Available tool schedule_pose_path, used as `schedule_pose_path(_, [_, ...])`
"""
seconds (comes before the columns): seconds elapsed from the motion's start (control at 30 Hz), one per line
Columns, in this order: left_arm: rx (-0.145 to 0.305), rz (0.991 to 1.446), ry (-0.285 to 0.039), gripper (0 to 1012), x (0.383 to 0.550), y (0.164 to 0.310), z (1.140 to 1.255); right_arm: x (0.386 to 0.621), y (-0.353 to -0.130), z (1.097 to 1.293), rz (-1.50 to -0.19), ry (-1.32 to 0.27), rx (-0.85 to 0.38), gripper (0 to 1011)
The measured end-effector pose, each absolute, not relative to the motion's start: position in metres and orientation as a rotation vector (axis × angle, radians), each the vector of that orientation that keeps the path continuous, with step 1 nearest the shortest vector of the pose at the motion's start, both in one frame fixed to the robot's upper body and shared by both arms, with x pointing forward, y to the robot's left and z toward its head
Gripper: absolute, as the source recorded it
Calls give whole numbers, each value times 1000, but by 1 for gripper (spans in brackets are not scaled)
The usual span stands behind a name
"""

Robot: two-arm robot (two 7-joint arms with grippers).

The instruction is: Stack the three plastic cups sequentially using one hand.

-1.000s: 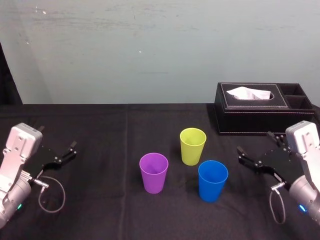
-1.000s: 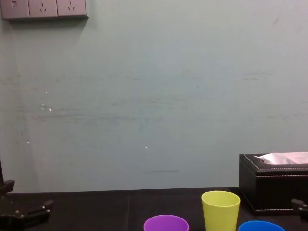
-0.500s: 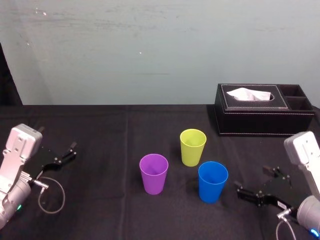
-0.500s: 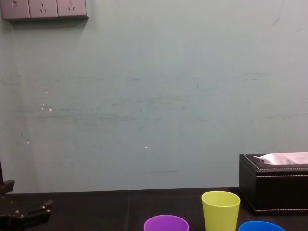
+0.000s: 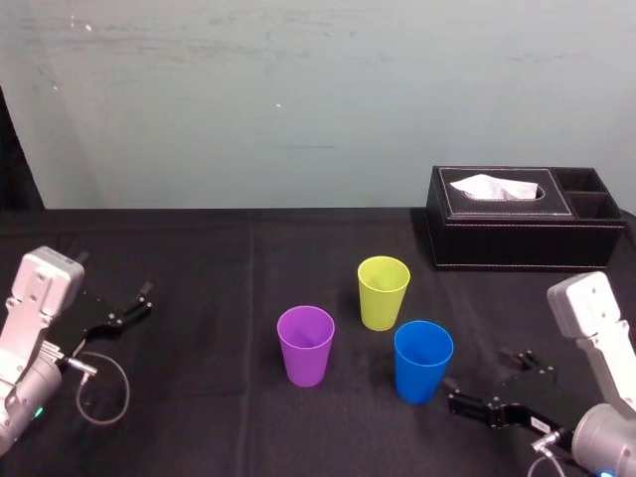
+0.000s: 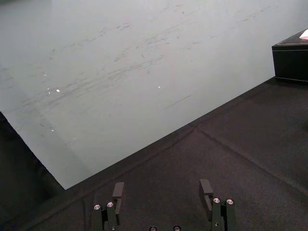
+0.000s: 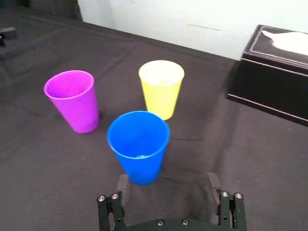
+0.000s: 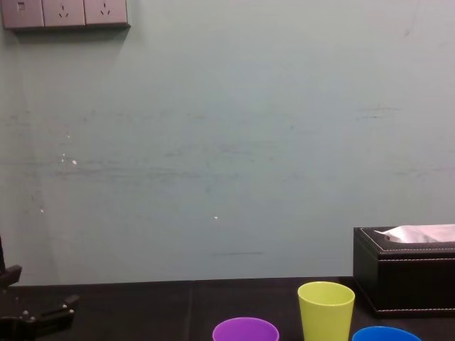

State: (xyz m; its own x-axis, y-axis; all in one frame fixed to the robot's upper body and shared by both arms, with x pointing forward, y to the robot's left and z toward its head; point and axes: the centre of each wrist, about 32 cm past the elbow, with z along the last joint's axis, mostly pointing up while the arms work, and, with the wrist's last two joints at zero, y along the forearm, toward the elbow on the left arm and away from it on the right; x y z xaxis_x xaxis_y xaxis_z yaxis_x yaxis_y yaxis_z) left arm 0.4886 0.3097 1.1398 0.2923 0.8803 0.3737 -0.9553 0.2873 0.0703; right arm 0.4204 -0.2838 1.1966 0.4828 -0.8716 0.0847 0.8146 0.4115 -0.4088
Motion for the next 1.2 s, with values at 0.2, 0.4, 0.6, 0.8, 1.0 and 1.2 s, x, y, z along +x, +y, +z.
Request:
schedule_pose_path(0.2, [304, 1248, -285, 1000, 489, 310, 1140, 422, -272, 1197, -1032, 169, -423, 1004])
schedule_pose_path(0.4, [305, 1248, -285, 1000, 489, 310, 1140, 424, -262, 1195, -1007, 181, -426, 1004])
schedule_pose_path(0.6, [305, 1248, -285, 1000, 489, 310, 1140, 427, -256, 1192, -1012, 182, -431, 1004])
schedule_pose_path(0.8, [305, 1248, -285, 1000, 489, 310, 1140, 433, -250, 1188, -1024, 176, -436, 1004])
schedule_pose_path(1.0, [305, 1248, -285, 1000, 489, 310, 1140, 438, -247, 1183, -1041, 165, -434, 1004])
schedule_pose_path(1.2, [305, 1248, -285, 1000, 489, 310, 1140, 444, -243, 1177, -1055, 150, -417, 1004])
